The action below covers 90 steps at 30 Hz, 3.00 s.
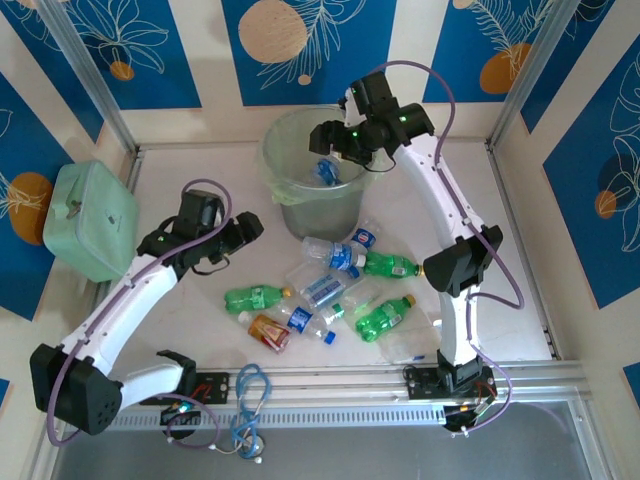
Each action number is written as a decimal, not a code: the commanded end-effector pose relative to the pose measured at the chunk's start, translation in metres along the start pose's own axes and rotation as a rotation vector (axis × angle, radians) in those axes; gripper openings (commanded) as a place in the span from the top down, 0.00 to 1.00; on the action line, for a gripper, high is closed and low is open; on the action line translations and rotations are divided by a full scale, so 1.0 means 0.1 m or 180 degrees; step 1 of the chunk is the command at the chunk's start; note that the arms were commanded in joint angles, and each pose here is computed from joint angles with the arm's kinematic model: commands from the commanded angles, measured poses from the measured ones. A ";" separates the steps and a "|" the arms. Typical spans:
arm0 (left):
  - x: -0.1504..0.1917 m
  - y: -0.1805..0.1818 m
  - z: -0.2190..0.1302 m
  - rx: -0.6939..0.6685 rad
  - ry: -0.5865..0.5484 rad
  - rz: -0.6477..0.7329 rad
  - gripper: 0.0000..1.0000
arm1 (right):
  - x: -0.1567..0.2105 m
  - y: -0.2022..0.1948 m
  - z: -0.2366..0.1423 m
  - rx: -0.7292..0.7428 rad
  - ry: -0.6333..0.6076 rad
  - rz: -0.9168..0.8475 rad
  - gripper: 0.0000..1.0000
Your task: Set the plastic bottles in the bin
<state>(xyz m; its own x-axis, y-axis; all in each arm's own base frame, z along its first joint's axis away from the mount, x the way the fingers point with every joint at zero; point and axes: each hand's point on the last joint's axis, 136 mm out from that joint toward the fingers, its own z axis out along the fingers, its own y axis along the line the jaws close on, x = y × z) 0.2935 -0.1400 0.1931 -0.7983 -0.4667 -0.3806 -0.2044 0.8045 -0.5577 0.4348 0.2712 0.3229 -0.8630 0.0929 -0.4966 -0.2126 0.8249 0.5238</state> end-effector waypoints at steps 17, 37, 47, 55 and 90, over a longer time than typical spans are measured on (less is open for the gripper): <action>0.45 -0.77 0.46 0.1695 0.0534 -0.0122 0.14 | 0.66 -0.09 -1.26 -0.0160 -0.0596 0.0128 0.19; 0.69 -0.71 1.22 0.1738 0.0787 -0.0671 0.14 | 1.19 -0.73 -1.33 -0.0228 -0.0589 0.0836 0.19; 0.81 -0.84 1.31 0.1732 0.0927 -0.0465 0.18 | 1.19 -0.77 -1.29 -0.0275 -0.0564 0.0909 0.20; 0.80 -0.91 1.40 0.1762 0.0967 -0.0437 0.26 | 1.17 -0.76 -1.33 -0.0271 -0.0556 0.0902 0.20; 0.25 -1.95 -0.65 0.3097 0.0359 0.0241 0.43 | 0.87 -0.15 -1.90 -0.0910 -0.0839 0.0690 0.20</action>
<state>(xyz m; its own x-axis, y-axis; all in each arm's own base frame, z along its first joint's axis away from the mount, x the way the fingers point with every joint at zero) 0.2788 -0.2891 0.3000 -0.8899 -0.2988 -0.3445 0.2994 0.1870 -0.9356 0.2858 0.1457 0.3771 -0.7562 0.4402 -0.4841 -0.1110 0.6429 0.7579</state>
